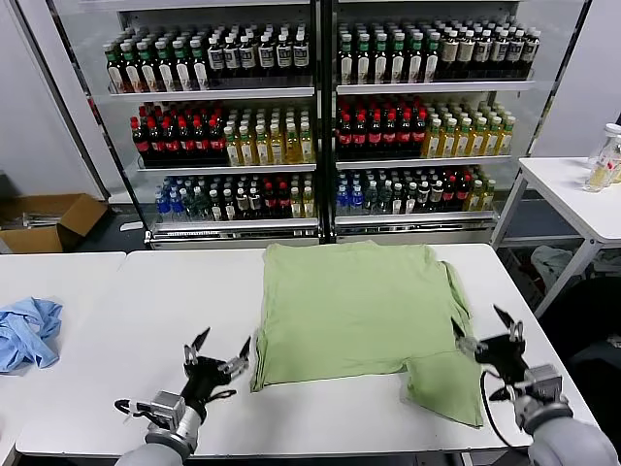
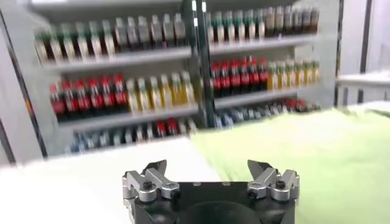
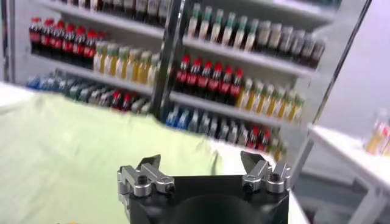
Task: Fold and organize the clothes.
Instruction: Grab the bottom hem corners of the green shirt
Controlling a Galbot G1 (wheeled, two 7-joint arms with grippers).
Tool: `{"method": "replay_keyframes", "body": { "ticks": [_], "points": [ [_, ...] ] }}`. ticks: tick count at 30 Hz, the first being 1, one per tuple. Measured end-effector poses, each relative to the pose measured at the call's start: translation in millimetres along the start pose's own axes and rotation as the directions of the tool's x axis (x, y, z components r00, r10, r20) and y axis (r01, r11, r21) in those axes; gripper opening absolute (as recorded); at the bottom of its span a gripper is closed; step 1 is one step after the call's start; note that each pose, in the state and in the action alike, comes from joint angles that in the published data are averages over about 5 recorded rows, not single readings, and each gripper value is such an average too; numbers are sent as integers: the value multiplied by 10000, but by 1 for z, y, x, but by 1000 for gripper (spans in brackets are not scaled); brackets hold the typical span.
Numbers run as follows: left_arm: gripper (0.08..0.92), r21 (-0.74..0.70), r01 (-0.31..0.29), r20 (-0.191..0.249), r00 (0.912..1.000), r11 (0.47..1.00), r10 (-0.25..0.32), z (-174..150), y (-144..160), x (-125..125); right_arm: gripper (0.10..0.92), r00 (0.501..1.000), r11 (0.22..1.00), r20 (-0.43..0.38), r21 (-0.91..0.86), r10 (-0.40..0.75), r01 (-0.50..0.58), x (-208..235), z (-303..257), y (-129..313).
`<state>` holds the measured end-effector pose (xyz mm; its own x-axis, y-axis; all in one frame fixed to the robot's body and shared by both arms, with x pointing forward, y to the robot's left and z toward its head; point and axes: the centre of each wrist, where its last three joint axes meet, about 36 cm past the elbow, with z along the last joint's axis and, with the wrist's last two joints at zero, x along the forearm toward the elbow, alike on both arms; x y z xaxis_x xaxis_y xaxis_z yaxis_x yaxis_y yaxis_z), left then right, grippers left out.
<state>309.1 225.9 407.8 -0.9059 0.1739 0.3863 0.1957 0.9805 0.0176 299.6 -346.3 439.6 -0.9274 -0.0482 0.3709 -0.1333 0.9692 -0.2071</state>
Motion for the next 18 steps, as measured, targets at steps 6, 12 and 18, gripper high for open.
{"method": "replay_keyframes", "body": {
  "ticks": [6, 12, 18],
  "points": [
    [823, 317, -218, -711, 9972, 9993, 240, 2, -16, 6, 823, 9976, 9992, -687, -398, -47, 20, 11, 17, 5],
    [823, 615, -388, -1192, 9918, 9973, 460, 5, -29, 5, 823, 9922, 9965, -1245, -834, -74, -31, 16, 31, 7],
    [823, 841, -258, -1356, 9901, 9961, 371, 9, -33, -8, 822, 9888, 9931, -1488, -1175, -147, -29, 17, 36, 8]
  ]
}}
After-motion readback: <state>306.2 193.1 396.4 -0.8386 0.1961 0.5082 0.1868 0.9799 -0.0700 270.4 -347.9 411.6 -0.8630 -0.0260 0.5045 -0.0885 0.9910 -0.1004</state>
